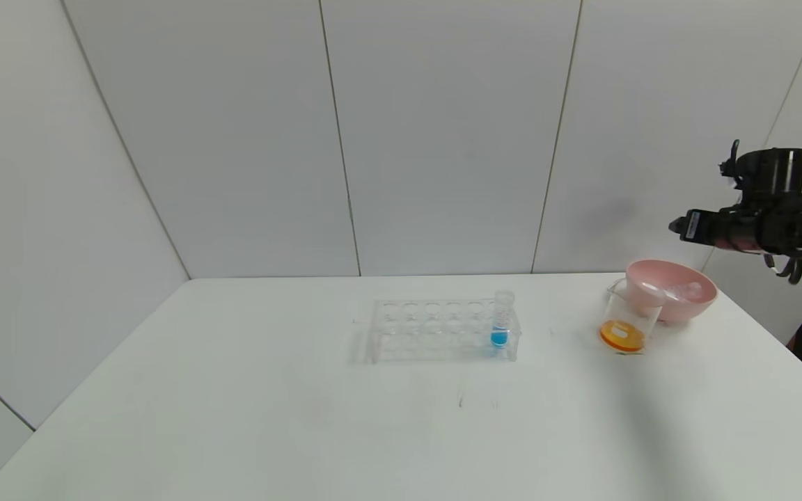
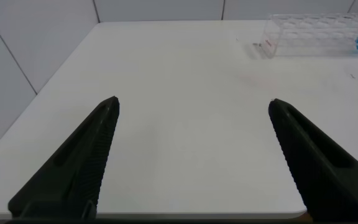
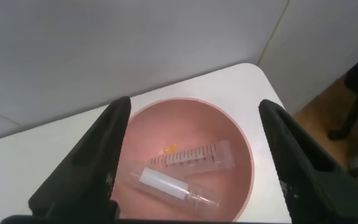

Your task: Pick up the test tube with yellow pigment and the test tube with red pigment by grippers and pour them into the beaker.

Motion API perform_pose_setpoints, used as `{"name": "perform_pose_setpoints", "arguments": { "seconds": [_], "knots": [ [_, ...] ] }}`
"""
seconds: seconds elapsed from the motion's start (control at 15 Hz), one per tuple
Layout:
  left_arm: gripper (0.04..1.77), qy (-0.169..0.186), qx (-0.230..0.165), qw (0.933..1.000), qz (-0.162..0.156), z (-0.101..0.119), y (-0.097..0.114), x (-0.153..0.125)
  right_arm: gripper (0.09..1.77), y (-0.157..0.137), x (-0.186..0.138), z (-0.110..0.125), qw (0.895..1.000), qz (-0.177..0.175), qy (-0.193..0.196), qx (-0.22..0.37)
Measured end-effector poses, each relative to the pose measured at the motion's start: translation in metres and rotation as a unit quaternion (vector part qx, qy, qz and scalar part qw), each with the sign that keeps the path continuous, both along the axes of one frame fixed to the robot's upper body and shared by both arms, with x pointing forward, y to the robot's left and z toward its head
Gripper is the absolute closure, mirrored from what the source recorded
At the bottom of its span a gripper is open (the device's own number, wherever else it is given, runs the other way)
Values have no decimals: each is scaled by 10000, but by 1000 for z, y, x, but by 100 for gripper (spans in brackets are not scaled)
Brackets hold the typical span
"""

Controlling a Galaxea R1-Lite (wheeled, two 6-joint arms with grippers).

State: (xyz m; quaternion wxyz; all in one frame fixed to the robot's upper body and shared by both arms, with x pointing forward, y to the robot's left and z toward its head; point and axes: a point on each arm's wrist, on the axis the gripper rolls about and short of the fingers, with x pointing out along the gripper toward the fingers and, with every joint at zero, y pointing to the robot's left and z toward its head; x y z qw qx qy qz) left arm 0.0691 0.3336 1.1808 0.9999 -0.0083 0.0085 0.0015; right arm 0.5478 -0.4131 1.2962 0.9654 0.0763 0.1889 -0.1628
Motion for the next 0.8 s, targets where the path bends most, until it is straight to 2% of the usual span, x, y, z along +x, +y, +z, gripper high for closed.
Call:
{"name": "perform_pose_setpoints", "arguments": {
  "seconds": [0.2,0.4,0.8],
  "knots": [
    [9,0,0,10000,0,0,0,0,31,8,-25,19,9987,474,-48,156],
    [9,0,0,10000,0,0,0,0,26,25,-65,33,9960,864,11,243],
    [9,0,0,10000,0,0,0,0,20,57,-176,75,9843,1704,-377,269]
  ]
}}
